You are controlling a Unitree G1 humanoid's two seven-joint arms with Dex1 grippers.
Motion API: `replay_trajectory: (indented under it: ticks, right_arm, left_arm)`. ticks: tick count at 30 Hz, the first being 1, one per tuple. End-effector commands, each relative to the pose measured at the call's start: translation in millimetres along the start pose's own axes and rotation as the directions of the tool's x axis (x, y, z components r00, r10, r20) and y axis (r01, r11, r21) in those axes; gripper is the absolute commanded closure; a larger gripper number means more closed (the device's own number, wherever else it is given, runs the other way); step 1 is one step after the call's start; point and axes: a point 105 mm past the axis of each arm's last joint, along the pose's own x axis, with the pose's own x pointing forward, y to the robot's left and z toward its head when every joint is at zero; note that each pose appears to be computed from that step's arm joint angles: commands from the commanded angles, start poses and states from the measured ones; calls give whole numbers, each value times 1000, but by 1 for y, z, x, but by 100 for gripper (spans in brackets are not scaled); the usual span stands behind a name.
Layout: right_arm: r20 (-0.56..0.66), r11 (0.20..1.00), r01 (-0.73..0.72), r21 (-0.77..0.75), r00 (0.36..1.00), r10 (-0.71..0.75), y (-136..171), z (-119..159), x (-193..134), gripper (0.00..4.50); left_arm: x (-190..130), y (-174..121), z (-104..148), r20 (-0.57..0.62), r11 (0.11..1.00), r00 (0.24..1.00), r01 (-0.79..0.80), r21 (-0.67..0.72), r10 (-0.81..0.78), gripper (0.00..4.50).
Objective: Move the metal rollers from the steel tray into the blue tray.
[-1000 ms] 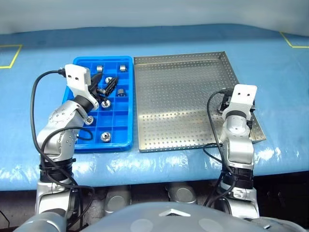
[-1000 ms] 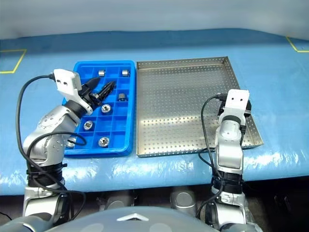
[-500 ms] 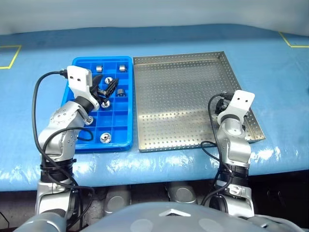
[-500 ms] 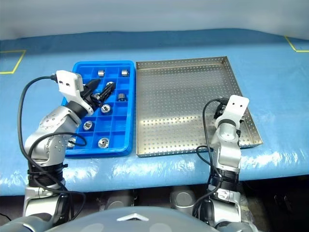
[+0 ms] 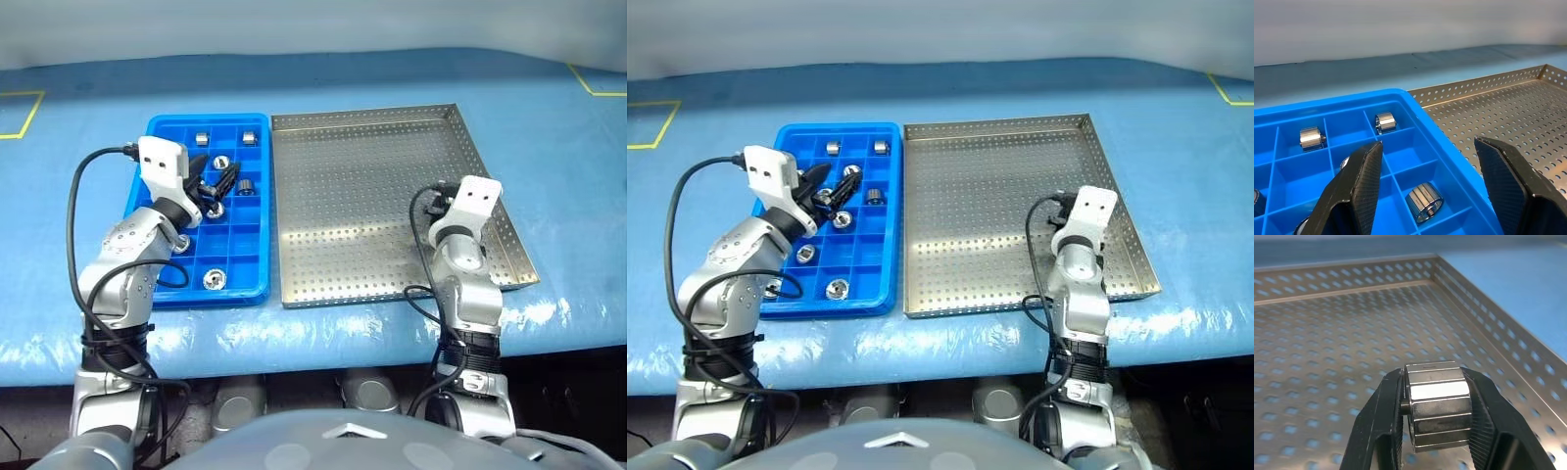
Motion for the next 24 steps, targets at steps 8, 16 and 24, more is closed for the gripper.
replay_trajectory:
  ticks: [8, 16, 24]
  right_arm:
    - [65, 528, -849, 16, 528, 847, 202, 45, -94, 318]
    - [-74, 438, -899, -11, 437, 896, 237, 13, -104, 318]
    - [-133, 481, -877, -1, 476, 869, 229, 1, -92, 246]
  left_arm:
    - [-21, 24, 33, 66, 991, 997, 29, 133, -38, 121]
    - [-29, 25, 31, 74, 994, 997, 31, 102, -38, 121]
    - [-23, 6, 21, 61, 995, 996, 61, 76, -65, 121]
